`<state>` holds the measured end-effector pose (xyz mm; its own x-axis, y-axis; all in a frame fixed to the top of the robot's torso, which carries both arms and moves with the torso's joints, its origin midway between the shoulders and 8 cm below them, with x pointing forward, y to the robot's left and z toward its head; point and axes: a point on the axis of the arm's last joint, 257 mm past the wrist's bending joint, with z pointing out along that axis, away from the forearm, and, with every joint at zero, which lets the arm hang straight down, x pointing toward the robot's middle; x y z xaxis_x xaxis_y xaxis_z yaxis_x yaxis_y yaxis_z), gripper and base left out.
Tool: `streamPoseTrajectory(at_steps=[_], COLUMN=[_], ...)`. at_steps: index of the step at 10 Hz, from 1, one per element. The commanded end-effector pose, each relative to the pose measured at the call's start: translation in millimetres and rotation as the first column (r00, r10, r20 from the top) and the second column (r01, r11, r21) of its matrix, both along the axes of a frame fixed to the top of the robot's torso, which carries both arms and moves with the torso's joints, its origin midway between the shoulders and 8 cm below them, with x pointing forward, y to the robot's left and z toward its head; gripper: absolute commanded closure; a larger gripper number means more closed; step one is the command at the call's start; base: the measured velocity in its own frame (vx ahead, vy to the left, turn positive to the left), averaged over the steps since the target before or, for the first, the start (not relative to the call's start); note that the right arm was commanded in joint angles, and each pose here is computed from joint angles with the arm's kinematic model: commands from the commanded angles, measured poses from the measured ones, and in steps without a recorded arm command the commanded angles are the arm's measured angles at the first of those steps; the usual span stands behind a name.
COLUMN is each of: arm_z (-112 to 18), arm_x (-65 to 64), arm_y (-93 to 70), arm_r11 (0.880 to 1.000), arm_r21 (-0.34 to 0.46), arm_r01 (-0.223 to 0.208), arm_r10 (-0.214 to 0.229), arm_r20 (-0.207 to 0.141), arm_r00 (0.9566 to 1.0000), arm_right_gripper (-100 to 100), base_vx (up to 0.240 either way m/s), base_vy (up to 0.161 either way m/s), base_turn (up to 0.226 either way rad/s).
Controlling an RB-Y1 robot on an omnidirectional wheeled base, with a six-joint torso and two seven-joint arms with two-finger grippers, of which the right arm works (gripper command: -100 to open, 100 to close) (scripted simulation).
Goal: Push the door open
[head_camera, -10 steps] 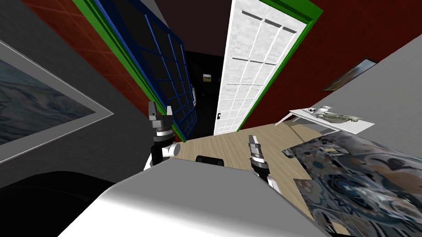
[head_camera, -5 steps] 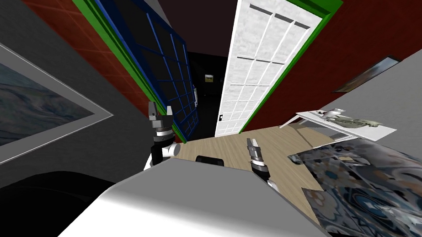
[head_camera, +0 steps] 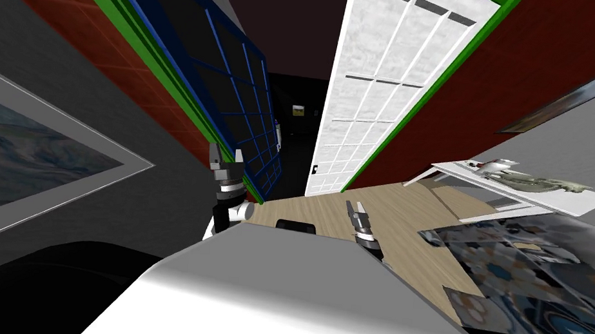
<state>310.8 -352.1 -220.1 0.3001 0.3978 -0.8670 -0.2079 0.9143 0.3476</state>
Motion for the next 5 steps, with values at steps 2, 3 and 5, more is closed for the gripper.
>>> streamPoseTrajectory(at_steps=[2,3,5], arm_z=[-18.6,-30.9,-43.0], arm_x=[-10.2,-16.8,-23.8], arm_y=[-1.2,-2.6,-3.6], arm_r11=[0.998,0.994,0.99], arm_r21=[-0.066,-0.104,-0.14], arm_r01=[0.015,0.023,0.028], arm_r10=[-0.018,-0.028,-0.038], arm_r20=[-0.032,-0.053,-0.074], arm_r00=[0.9993,0.9982,0.9965], arm_right_gripper=[-100,-100,-100], base_vx=[0.131,0.159,0.143], base_vy=[0.013,0.018,0.025], base_turn=[0.064,0.122,0.061])
